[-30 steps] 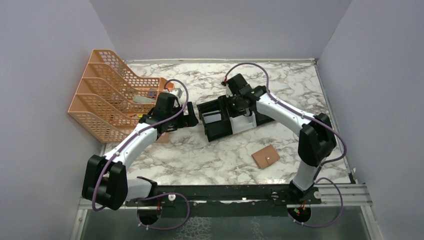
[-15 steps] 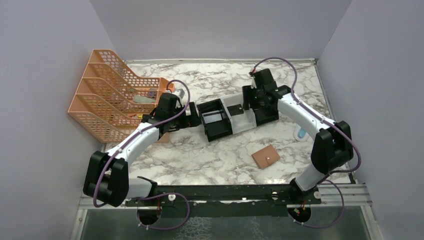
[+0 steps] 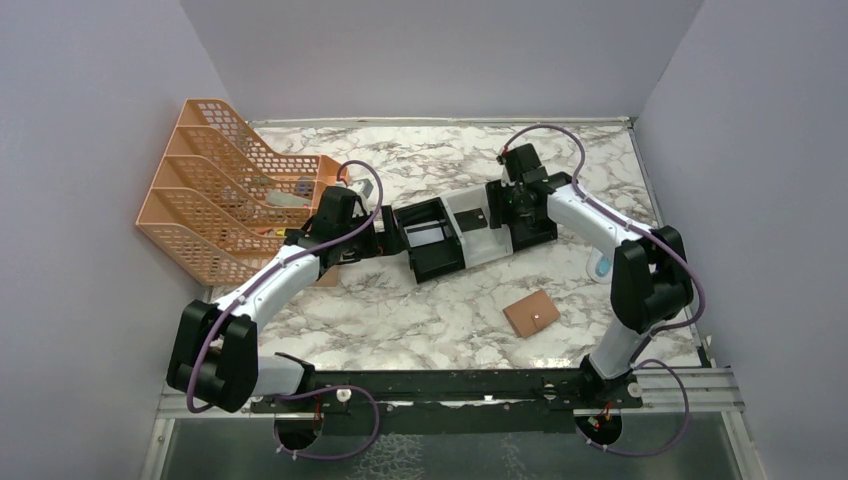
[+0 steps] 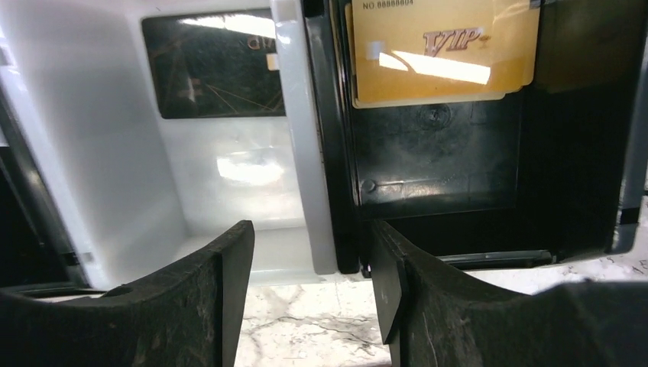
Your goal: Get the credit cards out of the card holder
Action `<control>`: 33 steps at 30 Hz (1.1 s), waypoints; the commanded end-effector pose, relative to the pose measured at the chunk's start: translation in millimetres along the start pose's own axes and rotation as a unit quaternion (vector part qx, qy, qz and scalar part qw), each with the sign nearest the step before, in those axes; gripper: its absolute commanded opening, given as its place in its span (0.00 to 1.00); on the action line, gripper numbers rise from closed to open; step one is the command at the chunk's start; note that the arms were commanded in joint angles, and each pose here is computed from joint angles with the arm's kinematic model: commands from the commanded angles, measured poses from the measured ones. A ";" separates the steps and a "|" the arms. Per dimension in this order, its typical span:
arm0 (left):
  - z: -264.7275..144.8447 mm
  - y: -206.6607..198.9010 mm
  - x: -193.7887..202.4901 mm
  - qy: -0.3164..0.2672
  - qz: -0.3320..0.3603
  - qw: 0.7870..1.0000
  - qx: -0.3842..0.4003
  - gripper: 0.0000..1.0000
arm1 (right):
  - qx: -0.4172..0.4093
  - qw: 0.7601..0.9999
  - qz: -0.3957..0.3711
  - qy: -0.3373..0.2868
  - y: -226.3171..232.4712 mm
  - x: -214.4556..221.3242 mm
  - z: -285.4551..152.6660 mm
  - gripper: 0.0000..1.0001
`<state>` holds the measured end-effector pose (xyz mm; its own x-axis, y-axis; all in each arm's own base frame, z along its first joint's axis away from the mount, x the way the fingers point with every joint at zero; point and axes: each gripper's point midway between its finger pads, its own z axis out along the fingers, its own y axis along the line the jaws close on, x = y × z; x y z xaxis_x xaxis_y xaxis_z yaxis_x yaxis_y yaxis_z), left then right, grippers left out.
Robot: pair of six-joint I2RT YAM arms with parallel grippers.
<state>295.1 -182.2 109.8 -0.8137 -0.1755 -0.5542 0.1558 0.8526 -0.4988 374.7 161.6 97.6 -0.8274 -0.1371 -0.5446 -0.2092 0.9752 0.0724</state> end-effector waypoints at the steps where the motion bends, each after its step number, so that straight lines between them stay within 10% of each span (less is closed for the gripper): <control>1: 4.1 -4.4 5.4 0.011 0.006 1.000 0.018 0.99 | 0.020 1.000 -0.012 0.012 -6.2 1.4 10.6 0.55; 17: 5.6 -4.2 3.3 0.010 0.018 1.000 0.015 0.99 | 0.004 0.998 0.002 0.062 1.6 11.2 -4.3 0.15; 33: 1.3 -10.5 -9.0 -0.002 0.031 0.999 0.019 0.99 | -0.052 0.996 0.028 0.063 25.5 -2.4 -20.9 0.13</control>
<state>297.3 -184.9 107.5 -0.8151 -0.1389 -0.5625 0.1899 0.8532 -0.4859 347.0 154.9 98.7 -0.9183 -0.1709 -0.3571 -0.2057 0.9767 0.0614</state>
